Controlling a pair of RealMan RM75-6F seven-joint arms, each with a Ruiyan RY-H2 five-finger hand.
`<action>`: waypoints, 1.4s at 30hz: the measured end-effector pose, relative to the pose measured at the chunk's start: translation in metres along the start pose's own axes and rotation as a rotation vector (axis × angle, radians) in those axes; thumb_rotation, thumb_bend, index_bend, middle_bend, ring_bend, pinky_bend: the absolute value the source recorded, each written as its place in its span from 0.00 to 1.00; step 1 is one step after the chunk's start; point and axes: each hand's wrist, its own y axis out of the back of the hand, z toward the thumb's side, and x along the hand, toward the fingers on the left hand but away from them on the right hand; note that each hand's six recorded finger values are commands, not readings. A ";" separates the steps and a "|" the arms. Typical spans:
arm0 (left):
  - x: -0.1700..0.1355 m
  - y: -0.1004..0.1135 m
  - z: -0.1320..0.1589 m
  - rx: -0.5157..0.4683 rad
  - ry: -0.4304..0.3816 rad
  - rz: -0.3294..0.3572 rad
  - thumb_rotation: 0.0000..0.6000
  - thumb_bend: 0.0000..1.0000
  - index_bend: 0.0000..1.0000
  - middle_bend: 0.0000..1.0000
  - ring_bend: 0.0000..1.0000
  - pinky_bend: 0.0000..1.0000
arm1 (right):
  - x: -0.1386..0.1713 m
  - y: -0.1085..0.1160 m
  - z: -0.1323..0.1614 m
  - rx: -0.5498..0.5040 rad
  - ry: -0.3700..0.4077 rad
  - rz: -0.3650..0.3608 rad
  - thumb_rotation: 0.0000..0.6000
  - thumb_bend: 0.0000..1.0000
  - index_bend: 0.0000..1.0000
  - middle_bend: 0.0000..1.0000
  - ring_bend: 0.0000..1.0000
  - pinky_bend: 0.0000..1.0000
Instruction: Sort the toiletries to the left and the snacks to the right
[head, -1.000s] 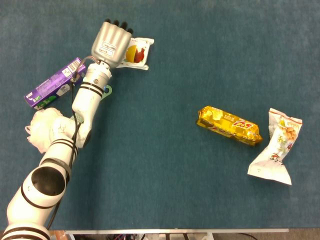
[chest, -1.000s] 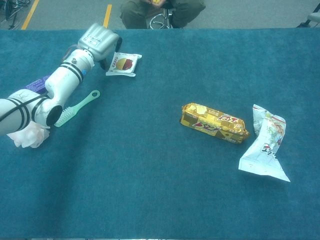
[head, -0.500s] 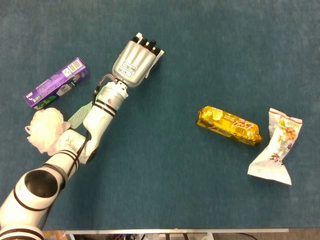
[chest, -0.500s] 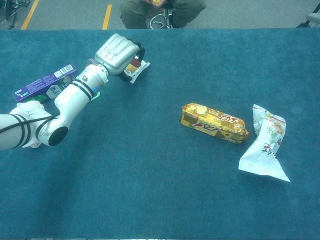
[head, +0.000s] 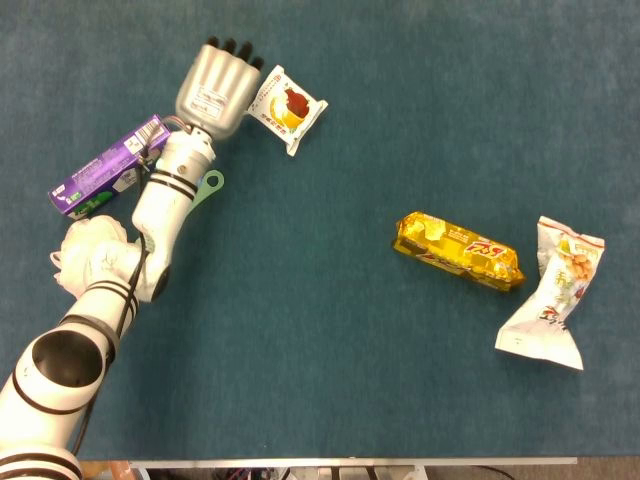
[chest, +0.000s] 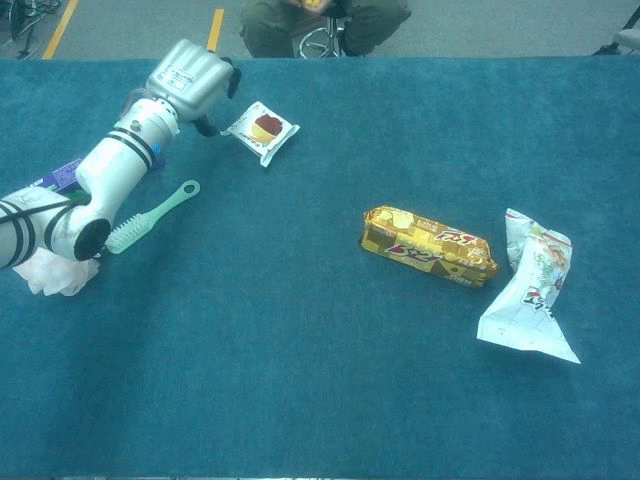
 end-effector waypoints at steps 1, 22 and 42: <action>0.002 0.000 -0.003 0.004 0.006 -0.006 1.00 0.11 0.44 0.35 0.36 0.44 | 0.000 0.000 -0.001 0.000 -0.003 0.000 1.00 0.00 0.43 0.44 0.36 0.52; 0.029 0.004 0.037 -0.032 -0.054 -0.085 1.00 0.11 0.44 0.35 0.36 0.44 | 0.014 0.006 -0.023 0.009 -0.076 0.006 1.00 0.00 0.43 0.44 0.36 0.52; -0.022 0.020 0.110 -0.245 -0.251 0.098 1.00 0.11 0.44 0.35 0.36 0.45 | 0.012 0.000 -0.021 -0.027 -0.063 0.009 1.00 0.00 0.43 0.44 0.36 0.52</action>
